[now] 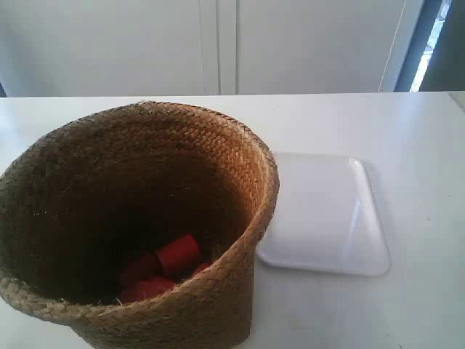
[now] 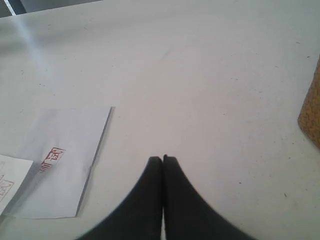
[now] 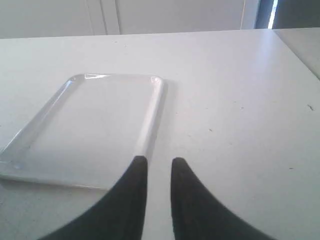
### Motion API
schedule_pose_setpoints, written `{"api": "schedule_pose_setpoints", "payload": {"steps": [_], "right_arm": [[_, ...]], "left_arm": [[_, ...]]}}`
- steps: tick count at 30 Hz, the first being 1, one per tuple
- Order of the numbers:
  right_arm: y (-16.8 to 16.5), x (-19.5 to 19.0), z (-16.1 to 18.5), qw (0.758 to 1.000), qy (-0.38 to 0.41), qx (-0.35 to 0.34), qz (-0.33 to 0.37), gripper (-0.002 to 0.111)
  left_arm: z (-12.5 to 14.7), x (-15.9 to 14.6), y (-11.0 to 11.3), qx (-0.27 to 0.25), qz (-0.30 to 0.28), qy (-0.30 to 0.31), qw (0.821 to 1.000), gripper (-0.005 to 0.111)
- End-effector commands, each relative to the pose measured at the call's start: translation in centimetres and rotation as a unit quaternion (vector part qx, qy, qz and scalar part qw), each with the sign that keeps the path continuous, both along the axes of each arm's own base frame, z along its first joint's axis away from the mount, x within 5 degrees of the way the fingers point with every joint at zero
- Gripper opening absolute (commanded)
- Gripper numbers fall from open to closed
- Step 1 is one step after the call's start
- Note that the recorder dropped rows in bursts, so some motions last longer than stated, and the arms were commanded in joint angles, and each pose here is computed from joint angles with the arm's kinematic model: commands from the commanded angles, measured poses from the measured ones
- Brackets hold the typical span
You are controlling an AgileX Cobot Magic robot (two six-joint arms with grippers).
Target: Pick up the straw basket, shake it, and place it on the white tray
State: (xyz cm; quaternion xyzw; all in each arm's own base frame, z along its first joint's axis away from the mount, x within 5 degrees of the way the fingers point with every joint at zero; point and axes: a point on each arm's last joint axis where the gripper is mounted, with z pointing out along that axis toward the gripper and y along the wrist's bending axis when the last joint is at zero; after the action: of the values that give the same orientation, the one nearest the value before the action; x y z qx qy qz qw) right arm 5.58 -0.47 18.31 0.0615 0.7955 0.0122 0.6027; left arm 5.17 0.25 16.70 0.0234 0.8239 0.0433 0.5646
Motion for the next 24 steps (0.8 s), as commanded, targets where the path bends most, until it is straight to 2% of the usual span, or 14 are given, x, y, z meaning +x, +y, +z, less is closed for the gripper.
{"api": "schedule_pose_setpoints", "payload": {"steps": [1, 16, 18, 19, 20, 21, 22, 23, 24], "right_arm": [[0.0, 0.0, -0.2, 1.000, 0.000, -0.003, -0.003, 0.017], [0.0, 0.0, -0.1, 1.000, -0.004, -0.007, -0.002, 0.017], [-0.1, 0.1, 0.4, 0.999, -0.032, -0.041, 0.004, 0.017], [0.0, 0.2, 1.1, 0.997, -0.067, -0.042, 0.010, 0.017], [0.1, 0.3, 1.4, 0.995, -0.087, -0.038, 0.012, 0.017], [0.3, 0.3, 2.3, 0.990, -0.134, -0.034, 0.019, 0.017], [0.4, 0.3, 2.9, 0.984, -0.170, -0.034, 0.025, 0.017], [0.6, 0.2, 3.9, 0.973, -0.224, -0.035, 0.033, 0.017], [0.7, 0.0, 4.7, 0.962, -0.267, -0.036, 0.040, 0.017]], "left_arm": [[-0.1, 0.0, 0.0, -0.003, -0.001, -0.002, 1.000, 0.000], [-0.1, 0.0, 0.0, -0.003, -0.001, -0.002, 1.000, 0.000], [0.0, 0.0, 0.0, 0.000, 0.000, -0.005, 1.000, 0.000], [0.5, 0.2, 0.0, 0.001, 0.001, -0.038, 0.999, 0.000], [1.2, 0.4, -0.1, -0.040, 0.007, -0.075, 0.996, 0.000], [2.7, 0.6, -0.2, -0.177, 0.027, -0.163, 0.970, 0.000], [3.8, 0.6, 0.0, -0.260, 0.041, -0.220, 0.939, 0.000], [4.7, 0.4, 0.3, -0.299, 0.046, -0.270, 0.914, 0.000], [5.4, 0.3, 0.5, -0.305, 0.046, -0.312, 0.899, 0.000]]}}
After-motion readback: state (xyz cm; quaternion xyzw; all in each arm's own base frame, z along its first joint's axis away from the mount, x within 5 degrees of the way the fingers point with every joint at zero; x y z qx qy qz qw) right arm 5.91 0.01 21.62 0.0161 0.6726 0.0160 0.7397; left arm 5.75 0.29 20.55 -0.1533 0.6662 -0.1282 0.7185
